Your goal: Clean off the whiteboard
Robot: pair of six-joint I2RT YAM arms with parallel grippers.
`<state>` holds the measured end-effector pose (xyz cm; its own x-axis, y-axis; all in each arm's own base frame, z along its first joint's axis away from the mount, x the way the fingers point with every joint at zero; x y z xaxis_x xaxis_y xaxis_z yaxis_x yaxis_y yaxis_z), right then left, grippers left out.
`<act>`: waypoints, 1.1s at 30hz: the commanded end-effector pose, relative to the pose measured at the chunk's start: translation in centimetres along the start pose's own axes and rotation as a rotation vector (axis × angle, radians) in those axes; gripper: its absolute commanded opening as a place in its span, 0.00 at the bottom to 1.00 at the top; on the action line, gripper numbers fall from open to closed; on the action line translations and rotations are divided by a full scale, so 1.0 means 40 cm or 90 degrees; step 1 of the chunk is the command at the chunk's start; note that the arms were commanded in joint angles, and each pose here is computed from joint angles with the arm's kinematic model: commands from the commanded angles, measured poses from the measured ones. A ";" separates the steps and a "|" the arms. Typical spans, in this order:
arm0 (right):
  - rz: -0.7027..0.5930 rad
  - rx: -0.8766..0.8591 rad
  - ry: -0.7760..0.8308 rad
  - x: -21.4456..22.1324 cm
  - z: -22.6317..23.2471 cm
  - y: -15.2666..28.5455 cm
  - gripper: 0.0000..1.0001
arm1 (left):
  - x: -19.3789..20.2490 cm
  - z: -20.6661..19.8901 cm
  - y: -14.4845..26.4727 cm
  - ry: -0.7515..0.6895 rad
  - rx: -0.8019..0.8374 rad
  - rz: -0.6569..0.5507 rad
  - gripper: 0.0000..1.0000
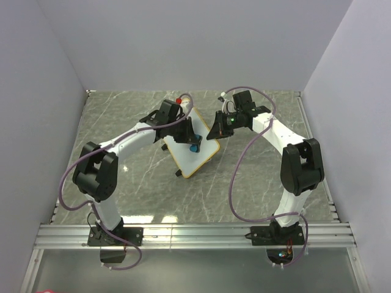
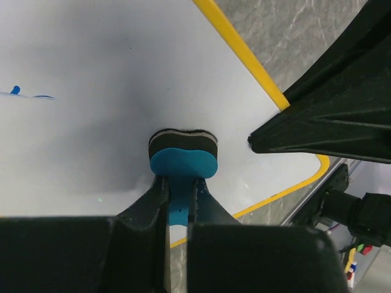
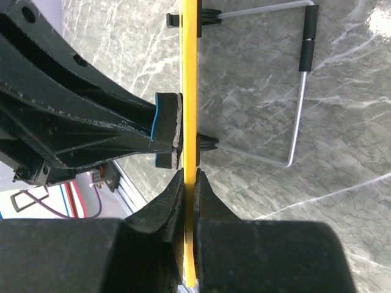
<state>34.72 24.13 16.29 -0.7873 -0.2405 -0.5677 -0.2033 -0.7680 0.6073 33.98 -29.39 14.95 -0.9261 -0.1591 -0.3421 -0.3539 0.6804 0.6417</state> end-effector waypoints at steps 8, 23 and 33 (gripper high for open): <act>0.044 -0.033 0.023 0.027 0.038 -0.032 0.00 | -0.236 0.141 -0.023 0.083 -0.027 -0.091 0.00; 0.052 -0.025 0.016 0.042 0.029 -0.035 0.00 | -0.236 0.276 -0.027 0.121 -0.080 -0.084 0.00; 0.050 -0.026 0.017 0.028 0.023 -0.045 0.00 | -0.082 0.037 -0.075 0.037 0.044 -0.004 0.00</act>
<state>34.83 24.27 16.21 -0.8088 -0.2307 -0.5410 -0.1909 -0.7671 0.6125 43.39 -23.33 13.14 -0.8616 -0.3574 -0.3604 -0.5074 0.5903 0.6278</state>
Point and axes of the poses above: each gripper's point midway between its finger pads, its own y axis back along the fingers, its own z axis along the line the jaws close on, x = y × z, the point moved 2 cm from there along y, back along the fingers, and after that the axes turned 15 degrees about y, right-handed, at the moved point
